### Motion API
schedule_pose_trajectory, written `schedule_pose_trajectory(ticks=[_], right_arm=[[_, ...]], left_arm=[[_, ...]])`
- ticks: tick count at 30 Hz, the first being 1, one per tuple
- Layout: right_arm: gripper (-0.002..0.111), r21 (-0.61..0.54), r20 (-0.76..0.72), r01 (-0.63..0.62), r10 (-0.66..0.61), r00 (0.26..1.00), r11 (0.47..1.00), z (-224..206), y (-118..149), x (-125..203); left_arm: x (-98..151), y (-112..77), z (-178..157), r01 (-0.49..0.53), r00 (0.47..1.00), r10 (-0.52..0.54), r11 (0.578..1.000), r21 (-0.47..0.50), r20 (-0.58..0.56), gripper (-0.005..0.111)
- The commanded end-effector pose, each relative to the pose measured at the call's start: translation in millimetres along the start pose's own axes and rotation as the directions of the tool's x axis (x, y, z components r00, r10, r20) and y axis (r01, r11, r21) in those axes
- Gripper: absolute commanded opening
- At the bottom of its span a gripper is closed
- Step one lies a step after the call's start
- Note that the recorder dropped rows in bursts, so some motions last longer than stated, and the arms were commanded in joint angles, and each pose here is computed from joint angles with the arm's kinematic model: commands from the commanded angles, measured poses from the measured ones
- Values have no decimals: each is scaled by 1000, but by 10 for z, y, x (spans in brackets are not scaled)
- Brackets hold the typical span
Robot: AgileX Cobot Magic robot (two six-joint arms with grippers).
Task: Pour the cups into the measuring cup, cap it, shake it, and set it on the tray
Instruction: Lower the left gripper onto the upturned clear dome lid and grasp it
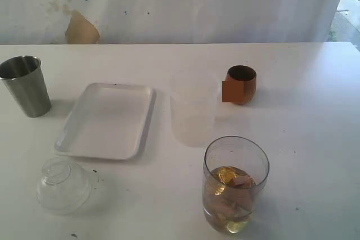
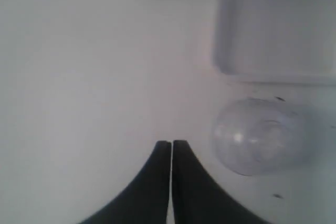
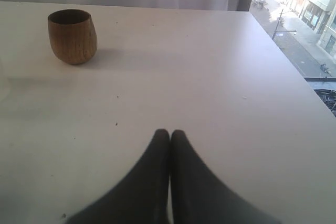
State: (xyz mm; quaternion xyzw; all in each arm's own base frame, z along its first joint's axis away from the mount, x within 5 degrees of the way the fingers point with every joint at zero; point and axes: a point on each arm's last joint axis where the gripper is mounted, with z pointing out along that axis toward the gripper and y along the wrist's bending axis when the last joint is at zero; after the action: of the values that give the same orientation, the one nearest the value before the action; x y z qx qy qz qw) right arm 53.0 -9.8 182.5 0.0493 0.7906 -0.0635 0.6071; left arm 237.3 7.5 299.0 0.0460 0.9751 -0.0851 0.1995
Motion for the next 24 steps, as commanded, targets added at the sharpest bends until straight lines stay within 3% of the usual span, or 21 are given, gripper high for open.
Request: schedule_pose_trajectory(ticks=[1, 4, 9, 13, 17, 21, 24], right_arm=[[0, 1, 8, -1, 1, 1000, 1000, -3, -1, -2], [0, 1, 8, -1, 1, 1000, 1000, -3, -1, -2], [0, 1, 8, -1, 1, 1000, 1000, -3, -1, -2], [0, 1, 8, -1, 1, 1000, 1000, -3, -1, -2], [0, 1, 8, -1, 1, 1000, 1000, -3, -1, -2], [0, 1, 8, -1, 1, 1000, 1000, -3, -1, -2], [0, 1, 8, -1, 1, 1000, 1000, -3, -1, -2]], left_arm=[[20, -167, -11, -41, 998, 47, 987, 152, -32, 25], [159, -302, 117, -105, 985, 129, 974, 203, -112, 49], [423, -599, 443, -278, 934, 309, 944, 177, -181, 51], [469, -813, 587, -335, 926, 357, 927, 168, -124, 66], [412, -947, 660, -379, 914, 394, 914, 143, -94, 67], [338, -878, 801, -383, 909, 380, 923, 16, -172, 67], [314, -881, 896, -360, 914, 356, 933, 13, -196, 67]])
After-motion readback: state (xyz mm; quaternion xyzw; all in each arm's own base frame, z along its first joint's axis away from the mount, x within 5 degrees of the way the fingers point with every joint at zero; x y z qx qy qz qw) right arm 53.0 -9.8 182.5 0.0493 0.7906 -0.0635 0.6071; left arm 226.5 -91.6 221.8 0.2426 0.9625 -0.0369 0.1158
